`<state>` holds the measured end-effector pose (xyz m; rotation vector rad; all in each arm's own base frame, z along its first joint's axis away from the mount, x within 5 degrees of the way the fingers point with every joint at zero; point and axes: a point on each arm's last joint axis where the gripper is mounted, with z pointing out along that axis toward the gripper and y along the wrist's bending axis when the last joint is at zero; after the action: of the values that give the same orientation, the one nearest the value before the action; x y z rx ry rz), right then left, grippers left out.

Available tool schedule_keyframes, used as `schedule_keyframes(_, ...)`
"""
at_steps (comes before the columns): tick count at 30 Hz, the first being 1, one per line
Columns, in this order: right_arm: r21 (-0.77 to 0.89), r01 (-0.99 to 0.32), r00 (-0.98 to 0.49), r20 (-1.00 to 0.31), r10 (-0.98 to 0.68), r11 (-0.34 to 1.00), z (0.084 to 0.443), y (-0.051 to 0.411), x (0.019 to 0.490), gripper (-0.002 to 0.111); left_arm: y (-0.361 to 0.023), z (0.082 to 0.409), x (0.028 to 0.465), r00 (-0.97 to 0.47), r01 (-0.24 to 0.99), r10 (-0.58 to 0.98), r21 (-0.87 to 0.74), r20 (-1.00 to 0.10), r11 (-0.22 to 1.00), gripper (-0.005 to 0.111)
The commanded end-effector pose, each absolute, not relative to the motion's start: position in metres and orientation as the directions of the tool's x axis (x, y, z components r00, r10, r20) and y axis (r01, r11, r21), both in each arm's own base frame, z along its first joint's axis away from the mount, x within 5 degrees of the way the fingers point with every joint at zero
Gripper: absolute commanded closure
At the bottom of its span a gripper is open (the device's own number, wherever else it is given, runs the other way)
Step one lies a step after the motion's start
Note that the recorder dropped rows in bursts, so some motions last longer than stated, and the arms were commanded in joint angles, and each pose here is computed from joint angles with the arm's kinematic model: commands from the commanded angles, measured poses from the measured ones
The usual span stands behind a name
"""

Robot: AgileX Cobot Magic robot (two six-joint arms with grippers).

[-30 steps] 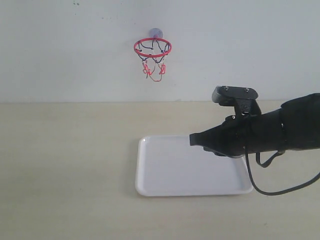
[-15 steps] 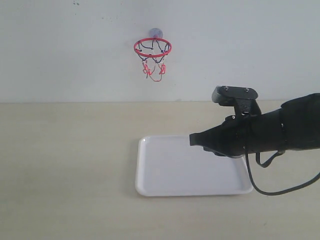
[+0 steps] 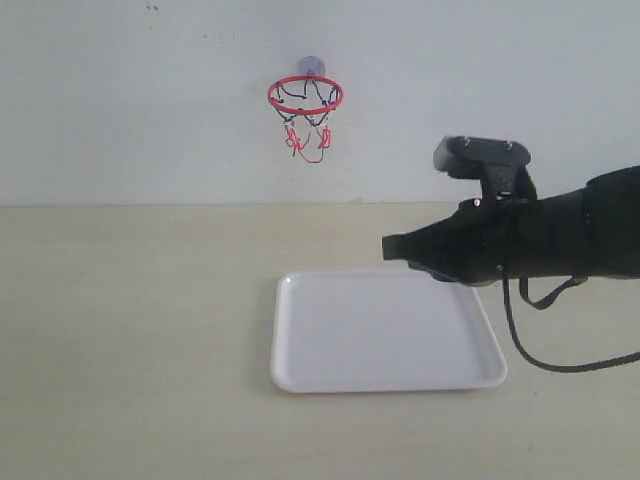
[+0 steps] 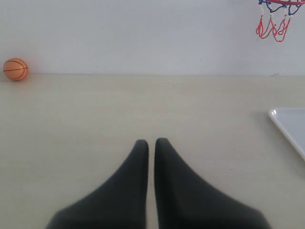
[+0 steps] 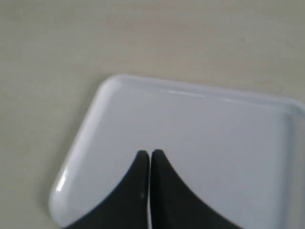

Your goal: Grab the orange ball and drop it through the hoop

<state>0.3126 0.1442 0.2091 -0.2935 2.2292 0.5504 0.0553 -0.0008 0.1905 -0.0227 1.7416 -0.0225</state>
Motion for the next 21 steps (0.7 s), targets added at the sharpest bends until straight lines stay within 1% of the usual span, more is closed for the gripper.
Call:
schedule_keyframes(1, 0.288, -0.426, -0.537, -0.843, 0.017, 0.858, 0.261, 0.139, 0.295, 0.108, -0.001, 0.19, 0.055, -0.166, -0.004, -0.033, -0.033, -0.986, 0.999, 0.103)
schedule_keyframes(2, 0.285, -0.435, -0.51, -0.86, 0.027, 0.854, 0.272, 0.137, 0.291, 0.108, -0.001, 0.19, 0.055, -0.166, -0.004, -0.033, -0.033, -0.986, 0.999, 0.103)
schedule_keyframes(3, 0.279, -0.453, -0.454, -0.89, 0.05, 0.847, 0.294, 0.133, 0.281, 0.108, -0.001, 0.19, 0.055, -0.166, -0.004, -0.033, -0.033, -0.986, 0.999, 0.103)
schedule_keyframes(4, 0.275, -0.462, -0.425, -0.903, 0.062, 0.843, 0.304, 0.13, 0.275, 0.108, -0.001, 0.19, 0.055, -0.166, -0.004, -0.033, -0.033, -0.986, 0.999, 0.103)
schedule_keyframes(5, 0.267, -0.478, -0.371, -0.925, 0.083, 0.837, 0.323, 0.126, 0.264, 0.108, -0.001, 0.19, 0.055, -0.166, -0.004, -0.033, -0.033, -0.986, 0.999, 0.103)
schedule_keyframes(6, 0.262, -0.487, -0.339, -0.936, 0.096, 0.833, 0.334, 0.123, 0.257, 0.108, -0.001, 0.19, 0.055, -0.166, -0.004, -0.033, -0.033, -0.986, 0.999, 0.103)
schedule_keyframes(7, 0.246, -0.505, -0.276, -0.954, 0.115, 0.828, 0.353, 0.118, 0.243, 0.108, -0.001, 0.19, 0.055, -0.166, -0.004, -0.033, -0.033, -0.986, 0.999, 0.103)
schedule_keyframes(8, 0.218, -0.513, -0.23, -0.967, 0.112, 0.83, 0.363, 0.113, 0.234, 0.108, -0.001, 0.19, 0.055, -0.166, -0.004, -0.033, -0.033, -0.986, 0.999, 0.103)
schedule_keyframes(9, 0.16, -0.519, -0.136, -0.985, 0.103, 0.84, 0.381, 0.104, 0.214, 0.108, -0.001, 0.19, 0.055, -0.166, -0.004, -0.033, -0.033, -0.986, 0.999, 0.103)
schedule_keyframes(11, 0.103, -0.504, -0.018, -0.994, 0.109, 0.857, 0.399, 0.086, 0.179, 0.108, -0.001, 0.19, 0.055, -0.166, -0.004, -0.033, -0.033, -0.986, 0.999, 0.103)
schedule_keyframes(13, 0.09, -0.499, 0.072, -0.987, 0.145, 0.862, 0.402, 0.067, 0.135, 0.108, -0.001, 0.19, 0.055, -0.166, -0.004, -0.033, -0.033, -0.986, 0.999, 0.103)
schedule_keyframes(14, 0.07, -0.501, 0.123, -0.981, 0.151, 0.862, 0.397, 0.057, 0.111, 0.108, -0.001, 0.19, 0.055, -0.166, -0.004, -0.033, -0.033, -0.986, 0.999, 0.103)
schedule_keyframes(16, 0.009, -0.495, 0.204, -0.971, 0.126, 0.869, 0.382, 0.045, 0.081, 0.108, -0.001, 0.19, 0.055, -0.166, -0.004, -0.033, -0.033, -0.986, 0.999, 0.103)
schedule_keyframes(18, -0.047, -0.484, 0.263, -0.96, 0.094, 0.874, 0.365, 0.038, 0.061, 0.108, -0.001, 0.19, 0.055, -0.166, -0.004, -0.033, -0.033, -0.986, 0.999, 0.103)
schedule_keyframes(21, -0.034, -0.496, 0.268, -0.957, 0.116, 0.868, 0.35, 0.034, 0.051, 0.108, -0.001, 0.19, 0.055, -0.166, -0.004, -0.033, -0.033, -0.986, 0.999, 0.103)
